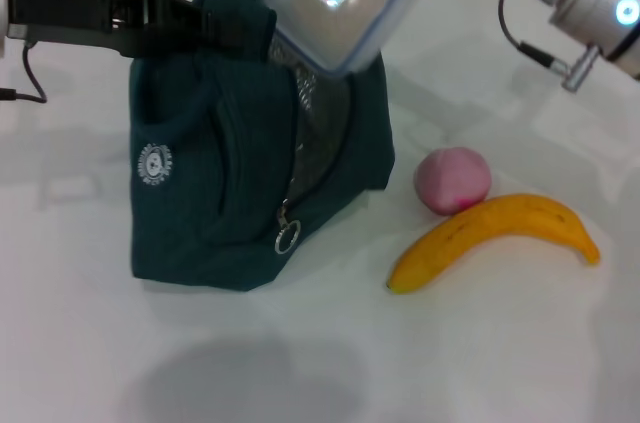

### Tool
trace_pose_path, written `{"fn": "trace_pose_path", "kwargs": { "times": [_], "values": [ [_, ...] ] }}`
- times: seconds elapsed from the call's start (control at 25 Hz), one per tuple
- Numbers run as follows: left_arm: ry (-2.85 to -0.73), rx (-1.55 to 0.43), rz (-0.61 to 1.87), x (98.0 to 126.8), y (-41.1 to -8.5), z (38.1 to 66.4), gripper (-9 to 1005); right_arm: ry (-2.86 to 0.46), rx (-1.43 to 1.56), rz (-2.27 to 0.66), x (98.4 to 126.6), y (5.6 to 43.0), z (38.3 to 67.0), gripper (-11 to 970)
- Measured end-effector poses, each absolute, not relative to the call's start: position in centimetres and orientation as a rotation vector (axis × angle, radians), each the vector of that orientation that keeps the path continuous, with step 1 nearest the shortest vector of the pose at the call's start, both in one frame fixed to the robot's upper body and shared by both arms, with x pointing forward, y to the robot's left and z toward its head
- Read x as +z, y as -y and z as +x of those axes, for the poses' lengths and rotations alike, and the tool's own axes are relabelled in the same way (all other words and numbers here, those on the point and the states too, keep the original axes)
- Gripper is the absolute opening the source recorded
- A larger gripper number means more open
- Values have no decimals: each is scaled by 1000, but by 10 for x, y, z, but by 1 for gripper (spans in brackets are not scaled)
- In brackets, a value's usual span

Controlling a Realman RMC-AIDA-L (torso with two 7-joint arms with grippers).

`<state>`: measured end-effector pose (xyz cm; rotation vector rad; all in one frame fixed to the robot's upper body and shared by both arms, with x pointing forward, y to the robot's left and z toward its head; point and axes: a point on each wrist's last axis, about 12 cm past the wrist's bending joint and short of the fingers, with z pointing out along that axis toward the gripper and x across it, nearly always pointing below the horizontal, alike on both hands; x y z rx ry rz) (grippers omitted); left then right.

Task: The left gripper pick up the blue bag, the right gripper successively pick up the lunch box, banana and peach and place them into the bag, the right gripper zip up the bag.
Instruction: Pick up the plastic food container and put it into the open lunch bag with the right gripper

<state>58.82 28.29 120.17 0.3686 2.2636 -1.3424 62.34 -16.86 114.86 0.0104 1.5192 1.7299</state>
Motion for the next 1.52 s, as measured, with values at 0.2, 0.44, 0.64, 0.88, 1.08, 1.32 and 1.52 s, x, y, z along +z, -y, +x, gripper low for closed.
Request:
{"fn": "trace_pose_path", "kwargs": {
  "times": [0.2, 0.44, 0.64, 0.88, 1.08, 1.32, 1.52],
  "values": [
    [-2264, -1342, 363, 1201, -284, 588, 35, -1587, 1687, -18, 1137, 172, 618, 145],
    [-2267, -1359, 361, 1199, -282, 587, 35, -1597, 1666, -85, 1141, 166, 617, 154],
    [-2263, -1382, 366, 1197, -279, 588, 35, -1570, 1698, -101, 1146, 157, 616, 161],
    [-2237, -1417, 379, 1198, -276, 587, 35, -1567, 1719, -138, 1148, 147, 612, 171],
    [-2235, -1420, 377, 1198, -277, 586, 35, -1688, 1652, -126, 1131, 143, 610, 178],
    [-2244, -1413, 356, 1194, -283, 583, 35, -1709, 1612, -176, 1129, 135, 610, 188],
    [-2249, -1398, 341, 1193, -288, 582, 35, -1657, 1594, -193, 1129, 140, 604, 195]
  ]
}}
